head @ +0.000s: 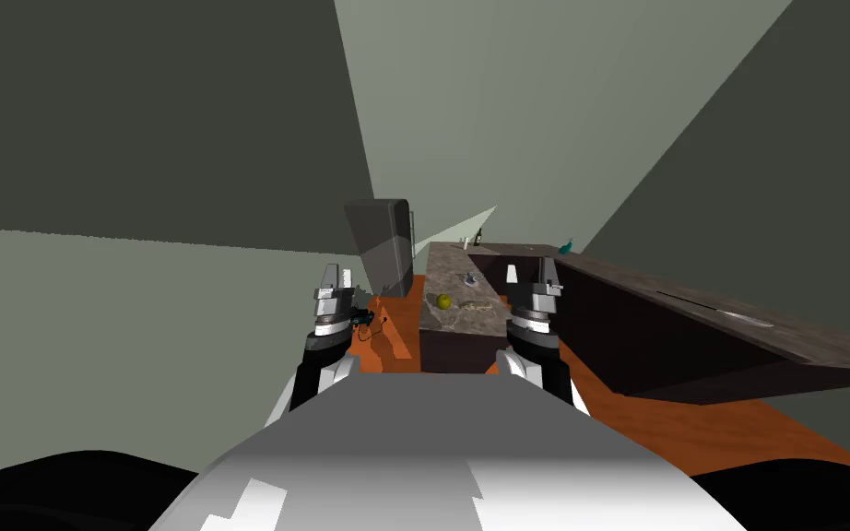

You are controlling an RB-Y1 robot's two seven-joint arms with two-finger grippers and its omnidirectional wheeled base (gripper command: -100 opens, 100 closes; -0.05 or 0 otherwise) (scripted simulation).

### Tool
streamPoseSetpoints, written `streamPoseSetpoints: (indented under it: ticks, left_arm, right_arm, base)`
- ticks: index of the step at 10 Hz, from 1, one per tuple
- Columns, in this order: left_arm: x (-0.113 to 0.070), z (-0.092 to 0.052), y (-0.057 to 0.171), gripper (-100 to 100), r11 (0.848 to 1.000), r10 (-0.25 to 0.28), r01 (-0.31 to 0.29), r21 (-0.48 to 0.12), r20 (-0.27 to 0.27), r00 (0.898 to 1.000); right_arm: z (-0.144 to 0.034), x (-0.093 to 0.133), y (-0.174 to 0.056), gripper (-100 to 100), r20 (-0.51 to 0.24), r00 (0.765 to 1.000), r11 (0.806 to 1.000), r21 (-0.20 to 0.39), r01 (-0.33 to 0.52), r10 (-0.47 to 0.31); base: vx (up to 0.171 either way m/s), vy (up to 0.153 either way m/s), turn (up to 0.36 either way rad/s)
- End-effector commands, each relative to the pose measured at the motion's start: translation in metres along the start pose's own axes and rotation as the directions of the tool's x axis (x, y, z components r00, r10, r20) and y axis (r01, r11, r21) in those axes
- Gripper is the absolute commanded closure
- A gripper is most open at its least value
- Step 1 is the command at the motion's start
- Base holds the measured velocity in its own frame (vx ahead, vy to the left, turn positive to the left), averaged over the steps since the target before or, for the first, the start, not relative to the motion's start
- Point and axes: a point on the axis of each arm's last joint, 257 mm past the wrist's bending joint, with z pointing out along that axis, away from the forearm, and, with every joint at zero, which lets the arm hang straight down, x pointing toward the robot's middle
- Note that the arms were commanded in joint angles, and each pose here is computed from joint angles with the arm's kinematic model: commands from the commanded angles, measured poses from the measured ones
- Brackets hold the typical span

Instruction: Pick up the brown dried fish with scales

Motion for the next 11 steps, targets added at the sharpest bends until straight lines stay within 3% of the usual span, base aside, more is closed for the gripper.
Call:
streamPoseSetpoints:
  ticks: [1,5,7,10,11]
  left_arm:
    - [0.000,0.000,0.000,0,1.000,0.000,0.000,0.000,0.000,1.000]
    - [0.000,0.000,0.000,0,1.000,0.000,0.000,0.000,0.000,1.000]
    - [0.000,0.000,0.000,0,1.000,0.000,0.000,0.000,0.000,1.000]
    - [0.000,0.000,0.000,0,1.000,0.000,0.000,0.000,0.000,1.000]
    - [0.000,0.000,0.000,0,1.000,0.000,0.000,0.000,0.000,1.000]
  right_arm:
    - [-0.004,0.007,-0.002,-100,-0.044,0.999,1.000,0.011,0.006,-0.005]
    - [-0.021,0.024,-0.014,-100,-0.146,0.989,0.998,0.061,0.011,-0.002]
    - [-0.041,0.036,-0.031,-100,-0.211,0.977,0.992,0.123,0.010,0.016]
    - [-0.089,0.056,-0.066,-100,-0.305,0.950,0.968,0.251,0.018,0.062]
    - [-0.090,0.056,-0.067,-100,-0.305,0.950,0.967,0.256,0.019,0.062]
  base:
    - [-0.020,0.034,0.064]
    - [-0.049,0.110,0.094]
    - [-0.038,0.131,0.138]
    - [-0.070,0.210,0.178]
    - [-0.056,0.152,0.074]
